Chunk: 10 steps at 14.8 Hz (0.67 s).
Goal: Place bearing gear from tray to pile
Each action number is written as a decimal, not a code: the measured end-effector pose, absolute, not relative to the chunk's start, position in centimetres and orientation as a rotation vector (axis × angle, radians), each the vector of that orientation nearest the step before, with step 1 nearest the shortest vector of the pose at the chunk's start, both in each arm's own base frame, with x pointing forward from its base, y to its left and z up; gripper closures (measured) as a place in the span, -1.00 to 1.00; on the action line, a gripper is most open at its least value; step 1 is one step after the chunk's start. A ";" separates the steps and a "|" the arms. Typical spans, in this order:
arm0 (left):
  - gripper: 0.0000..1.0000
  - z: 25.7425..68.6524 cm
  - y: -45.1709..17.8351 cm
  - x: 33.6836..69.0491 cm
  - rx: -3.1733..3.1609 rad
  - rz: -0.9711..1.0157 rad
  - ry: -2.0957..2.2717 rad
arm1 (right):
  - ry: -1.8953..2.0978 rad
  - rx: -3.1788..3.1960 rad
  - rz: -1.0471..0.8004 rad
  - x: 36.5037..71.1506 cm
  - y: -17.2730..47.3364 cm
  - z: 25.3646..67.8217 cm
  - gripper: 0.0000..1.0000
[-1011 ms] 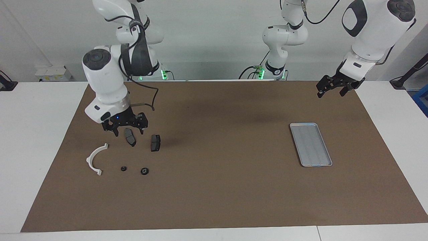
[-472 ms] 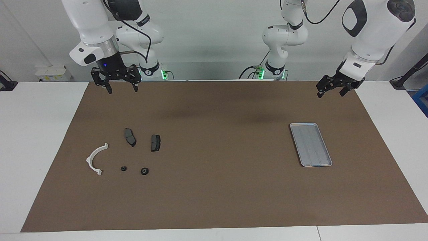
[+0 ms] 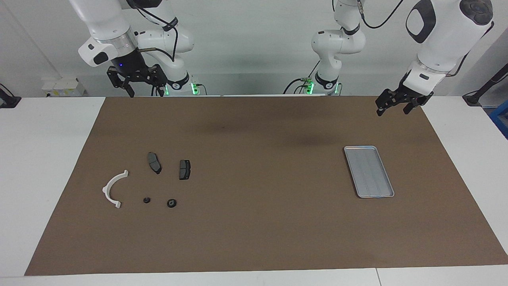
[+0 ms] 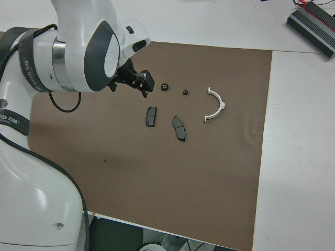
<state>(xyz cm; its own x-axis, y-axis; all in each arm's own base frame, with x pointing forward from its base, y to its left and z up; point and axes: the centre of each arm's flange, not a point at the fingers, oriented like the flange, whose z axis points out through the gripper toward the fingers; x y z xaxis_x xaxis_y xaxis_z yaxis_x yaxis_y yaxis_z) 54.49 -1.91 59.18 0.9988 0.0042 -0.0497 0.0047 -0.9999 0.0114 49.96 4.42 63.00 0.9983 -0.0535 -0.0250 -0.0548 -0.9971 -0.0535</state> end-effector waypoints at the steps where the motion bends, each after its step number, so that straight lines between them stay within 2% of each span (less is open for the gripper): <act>1: -1.00 59.2 -1.9 54.5 3.129 -0.077 0.007 | 0.086 -3.094 0.039 50.0 4.3 62.9 -1.00; 10: -1.00 59.2 -1.9 54.5 3.129 -0.076 0.007 | 0.053 -3.164 0.043 50.2 3.5 62.6 -1.00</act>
<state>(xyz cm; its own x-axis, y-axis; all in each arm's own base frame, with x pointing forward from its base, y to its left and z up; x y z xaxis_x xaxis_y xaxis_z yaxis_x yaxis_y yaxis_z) 54.50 -1.91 59.20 0.9988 0.0042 -0.0488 0.0047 -0.9999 0.0115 50.22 3.47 62.57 0.9991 -0.0339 -0.0266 -0.0333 -0.9992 0.0234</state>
